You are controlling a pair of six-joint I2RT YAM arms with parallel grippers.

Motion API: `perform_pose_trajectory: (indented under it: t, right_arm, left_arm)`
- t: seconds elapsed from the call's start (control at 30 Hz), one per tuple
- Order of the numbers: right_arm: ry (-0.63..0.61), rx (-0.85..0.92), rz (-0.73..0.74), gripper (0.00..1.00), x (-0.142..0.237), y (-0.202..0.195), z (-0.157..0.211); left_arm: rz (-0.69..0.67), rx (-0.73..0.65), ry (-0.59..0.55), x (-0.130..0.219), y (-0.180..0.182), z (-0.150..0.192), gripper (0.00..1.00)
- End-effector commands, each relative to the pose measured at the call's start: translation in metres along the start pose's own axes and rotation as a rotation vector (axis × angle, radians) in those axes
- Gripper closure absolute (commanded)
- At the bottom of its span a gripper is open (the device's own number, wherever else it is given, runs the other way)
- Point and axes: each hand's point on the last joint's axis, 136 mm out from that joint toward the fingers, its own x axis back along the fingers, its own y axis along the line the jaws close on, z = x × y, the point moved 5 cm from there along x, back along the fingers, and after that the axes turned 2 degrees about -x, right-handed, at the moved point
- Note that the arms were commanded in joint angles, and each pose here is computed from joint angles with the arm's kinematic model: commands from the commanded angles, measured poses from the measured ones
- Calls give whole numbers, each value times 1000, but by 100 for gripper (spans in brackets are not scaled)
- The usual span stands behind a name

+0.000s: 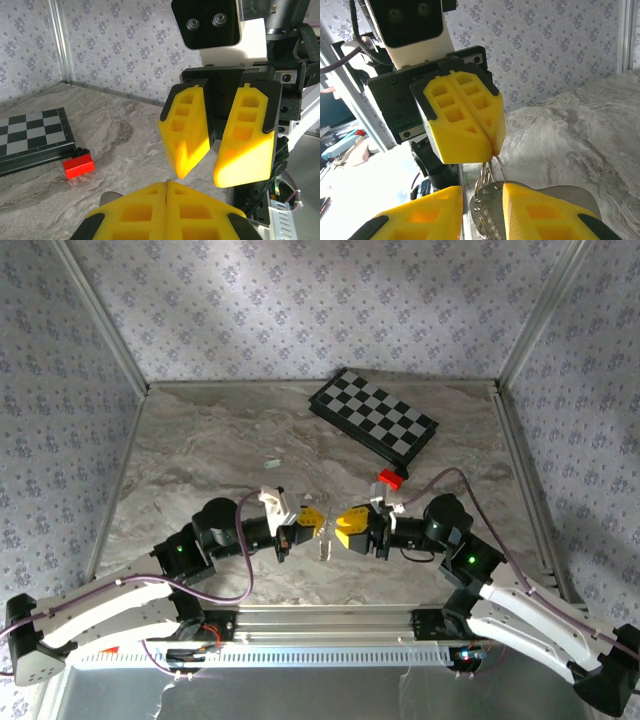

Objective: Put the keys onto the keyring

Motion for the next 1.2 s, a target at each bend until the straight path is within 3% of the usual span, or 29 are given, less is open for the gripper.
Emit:
perform_pose_trajectory:
  t: [0.0, 0.77, 0.9, 1.17]
  right_arm:
    - [-34, 51, -59, 73, 0, 13, -17]
    - [-7, 50, -88, 78, -5, 17, -15]
    - [-12, 49, -91, 72, -4, 19, -17]
    - [-2, 32, -94, 50, -3, 19, -17]
  left_arm:
    - [43, -4, -77, 4, -7, -15, 100]
    - [78, 5, -68, 2, -11, -14, 100]
    - [81, 5, -70, 2, -11, -15, 100]
    - [83, 4, -70, 3, -12, -14, 100]
